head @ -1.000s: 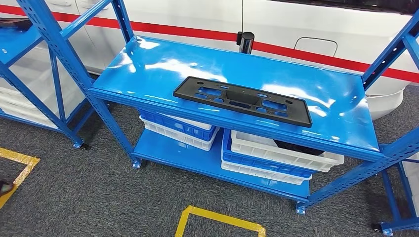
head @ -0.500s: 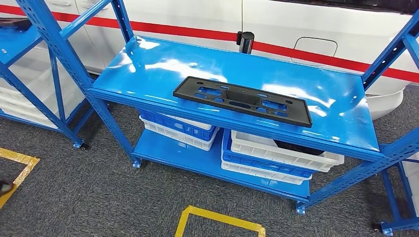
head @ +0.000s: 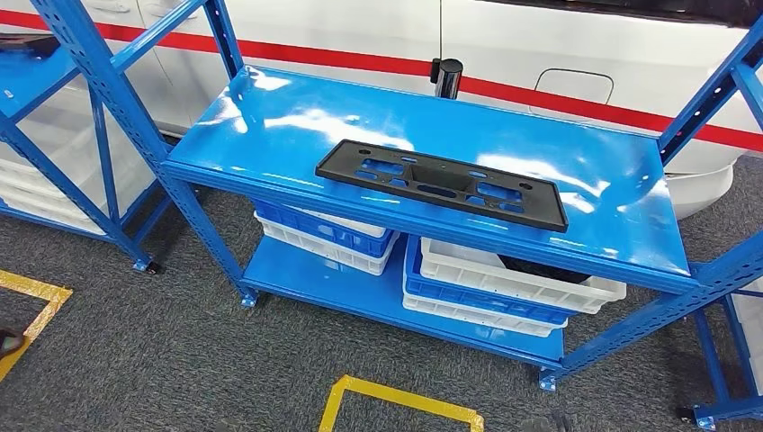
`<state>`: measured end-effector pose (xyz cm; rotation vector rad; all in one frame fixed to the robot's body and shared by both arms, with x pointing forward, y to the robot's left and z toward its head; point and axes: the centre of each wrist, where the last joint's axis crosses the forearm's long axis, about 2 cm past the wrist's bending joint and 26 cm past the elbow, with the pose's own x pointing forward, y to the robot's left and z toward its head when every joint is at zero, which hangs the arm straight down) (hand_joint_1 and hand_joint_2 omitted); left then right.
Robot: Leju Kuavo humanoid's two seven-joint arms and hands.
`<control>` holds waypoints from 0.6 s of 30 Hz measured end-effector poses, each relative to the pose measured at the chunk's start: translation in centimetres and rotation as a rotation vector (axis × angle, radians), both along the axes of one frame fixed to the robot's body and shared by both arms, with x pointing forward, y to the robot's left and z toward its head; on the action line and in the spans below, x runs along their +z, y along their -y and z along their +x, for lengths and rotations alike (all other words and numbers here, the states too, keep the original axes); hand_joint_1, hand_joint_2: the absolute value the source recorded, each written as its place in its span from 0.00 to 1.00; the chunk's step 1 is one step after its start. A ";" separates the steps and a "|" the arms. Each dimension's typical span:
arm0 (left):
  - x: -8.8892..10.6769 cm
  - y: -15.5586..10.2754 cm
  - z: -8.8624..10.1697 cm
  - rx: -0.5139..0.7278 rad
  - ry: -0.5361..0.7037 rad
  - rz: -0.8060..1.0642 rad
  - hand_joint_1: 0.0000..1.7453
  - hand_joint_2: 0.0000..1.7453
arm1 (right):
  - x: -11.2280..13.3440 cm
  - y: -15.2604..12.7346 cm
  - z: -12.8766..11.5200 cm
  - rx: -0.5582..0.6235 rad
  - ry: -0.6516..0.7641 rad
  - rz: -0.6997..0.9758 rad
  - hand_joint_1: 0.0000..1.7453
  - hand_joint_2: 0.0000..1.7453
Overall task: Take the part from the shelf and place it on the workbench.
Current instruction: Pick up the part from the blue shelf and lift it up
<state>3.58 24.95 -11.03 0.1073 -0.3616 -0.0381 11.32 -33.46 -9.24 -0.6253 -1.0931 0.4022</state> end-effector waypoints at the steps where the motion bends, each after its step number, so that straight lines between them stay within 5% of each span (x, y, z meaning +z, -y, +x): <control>1: 0.0 0.0 0.1 0.000 0.001 0.000 0.00 1.00 | 0.5 -0.1 1.4 0.067 0.061 0.001 0.00 1.00; 8: 0.0 0.0 0.1 -0.001 0.006 0.001 0.00 1.00 | 7.0 -3.2 10.1 0.484 0.358 -0.027 0.00 1.00; 18: 0.0 -0.4 0.2 -0.015 0.009 0.011 0.00 1.00 | 15.1 -4.9 11.6 0.575 0.709 -0.143 0.00 1.00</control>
